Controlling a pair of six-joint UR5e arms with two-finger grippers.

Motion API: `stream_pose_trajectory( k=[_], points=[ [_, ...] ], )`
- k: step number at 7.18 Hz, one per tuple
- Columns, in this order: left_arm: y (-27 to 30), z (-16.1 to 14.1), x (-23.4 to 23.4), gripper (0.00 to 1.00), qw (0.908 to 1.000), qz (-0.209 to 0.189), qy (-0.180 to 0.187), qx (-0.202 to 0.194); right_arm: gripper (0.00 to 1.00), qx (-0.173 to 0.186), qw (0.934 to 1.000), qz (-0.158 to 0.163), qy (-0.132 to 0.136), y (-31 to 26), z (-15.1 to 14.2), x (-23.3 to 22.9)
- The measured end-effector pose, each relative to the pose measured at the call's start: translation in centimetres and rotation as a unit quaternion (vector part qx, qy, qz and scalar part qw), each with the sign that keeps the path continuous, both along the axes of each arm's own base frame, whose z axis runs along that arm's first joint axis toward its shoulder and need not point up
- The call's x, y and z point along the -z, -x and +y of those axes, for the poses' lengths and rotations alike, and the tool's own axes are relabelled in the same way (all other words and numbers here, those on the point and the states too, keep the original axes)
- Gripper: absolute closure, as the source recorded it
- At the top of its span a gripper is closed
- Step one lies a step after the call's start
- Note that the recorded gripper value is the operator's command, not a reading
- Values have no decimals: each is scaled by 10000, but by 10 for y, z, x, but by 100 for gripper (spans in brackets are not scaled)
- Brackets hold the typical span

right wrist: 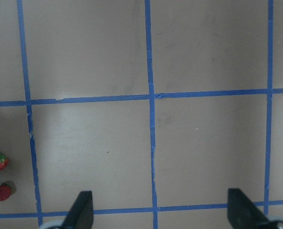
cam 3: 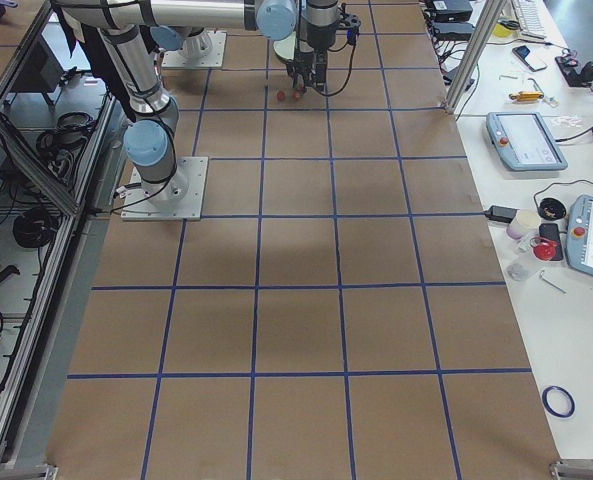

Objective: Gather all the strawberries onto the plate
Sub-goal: 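Lower the left gripper onto the nearest strawberry to grasp it, then carry the strawberry onto the green plate and open the left gripper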

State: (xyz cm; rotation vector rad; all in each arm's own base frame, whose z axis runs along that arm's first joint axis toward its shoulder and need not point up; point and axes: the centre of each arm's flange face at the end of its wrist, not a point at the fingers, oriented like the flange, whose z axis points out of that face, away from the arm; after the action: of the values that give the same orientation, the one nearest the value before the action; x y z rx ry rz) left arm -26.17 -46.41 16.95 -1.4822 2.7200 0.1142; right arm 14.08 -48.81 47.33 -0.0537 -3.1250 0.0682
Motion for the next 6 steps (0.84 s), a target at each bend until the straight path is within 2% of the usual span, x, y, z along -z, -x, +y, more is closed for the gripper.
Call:
stream_pose_trajectory(
  k=[4, 6],
  points=[
    [-19, -11, -14, 93, 9996, 269, 23, 91, 0, 5, 10000, 0, 15, 0, 0, 0],
    [-58, -17, -30, 93, 9996, -58, -68, 276, 0, 6, 10000, -2, 20, 0, 0, -1]
  ],
)
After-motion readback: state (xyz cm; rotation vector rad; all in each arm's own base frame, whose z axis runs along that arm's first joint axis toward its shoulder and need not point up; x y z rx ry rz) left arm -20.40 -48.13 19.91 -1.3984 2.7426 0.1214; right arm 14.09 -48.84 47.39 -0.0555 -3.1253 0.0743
